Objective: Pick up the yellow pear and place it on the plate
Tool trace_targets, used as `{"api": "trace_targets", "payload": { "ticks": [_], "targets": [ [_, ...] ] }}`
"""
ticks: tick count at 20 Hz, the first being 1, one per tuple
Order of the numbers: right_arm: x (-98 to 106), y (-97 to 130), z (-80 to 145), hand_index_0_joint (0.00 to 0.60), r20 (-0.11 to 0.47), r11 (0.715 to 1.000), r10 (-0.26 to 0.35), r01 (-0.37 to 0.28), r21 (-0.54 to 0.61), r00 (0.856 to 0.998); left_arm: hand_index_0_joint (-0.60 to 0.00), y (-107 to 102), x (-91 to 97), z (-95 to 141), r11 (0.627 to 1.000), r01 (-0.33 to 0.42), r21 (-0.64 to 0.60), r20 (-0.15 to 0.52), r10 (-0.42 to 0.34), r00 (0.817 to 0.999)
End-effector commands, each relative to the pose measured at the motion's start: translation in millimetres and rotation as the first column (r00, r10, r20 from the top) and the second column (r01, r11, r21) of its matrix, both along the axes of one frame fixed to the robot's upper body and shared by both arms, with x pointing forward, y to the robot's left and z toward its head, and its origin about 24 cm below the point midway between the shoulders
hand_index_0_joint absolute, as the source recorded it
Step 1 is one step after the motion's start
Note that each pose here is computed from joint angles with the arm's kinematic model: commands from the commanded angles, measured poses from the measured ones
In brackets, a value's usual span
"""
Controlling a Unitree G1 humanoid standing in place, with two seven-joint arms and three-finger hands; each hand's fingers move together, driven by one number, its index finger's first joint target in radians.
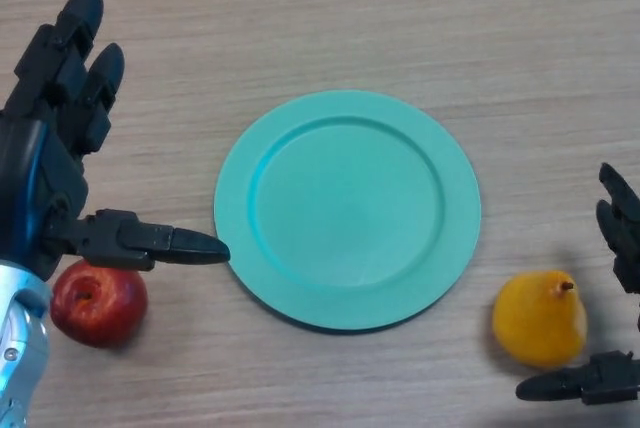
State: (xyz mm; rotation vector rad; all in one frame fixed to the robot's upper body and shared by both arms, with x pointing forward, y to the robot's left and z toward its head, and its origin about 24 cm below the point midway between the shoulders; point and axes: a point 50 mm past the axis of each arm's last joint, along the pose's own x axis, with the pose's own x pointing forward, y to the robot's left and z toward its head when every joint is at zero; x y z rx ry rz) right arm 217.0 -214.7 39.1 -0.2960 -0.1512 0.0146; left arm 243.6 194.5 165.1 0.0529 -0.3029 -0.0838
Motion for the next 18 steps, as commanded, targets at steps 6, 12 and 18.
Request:
{"api": "trace_targets", "payload": {
  "ticks": [6,12,18],
  "targets": [
    [4,-1,1,0.0,0.125,0.992,0.013,0.002,-0.123,0.992,0.0,10,-12.7,32,0.998,-0.052,0.046,0.238,0.04,0.97],
    [6,-8,-3,0.6,0.069,0.984,-0.092,0.101,-0.147,0.993,0.0,13,-13.3,28,0.998,-0.056,0.042,0.224,0.045,0.974],
    [4,-7,12,0.6,0.068,0.985,-0.077,0.087,-0.146,0.995,0.0,14,-16.0,30,0.998,-0.047,0.03,0.229,0.039,0.973]
  ]
}}
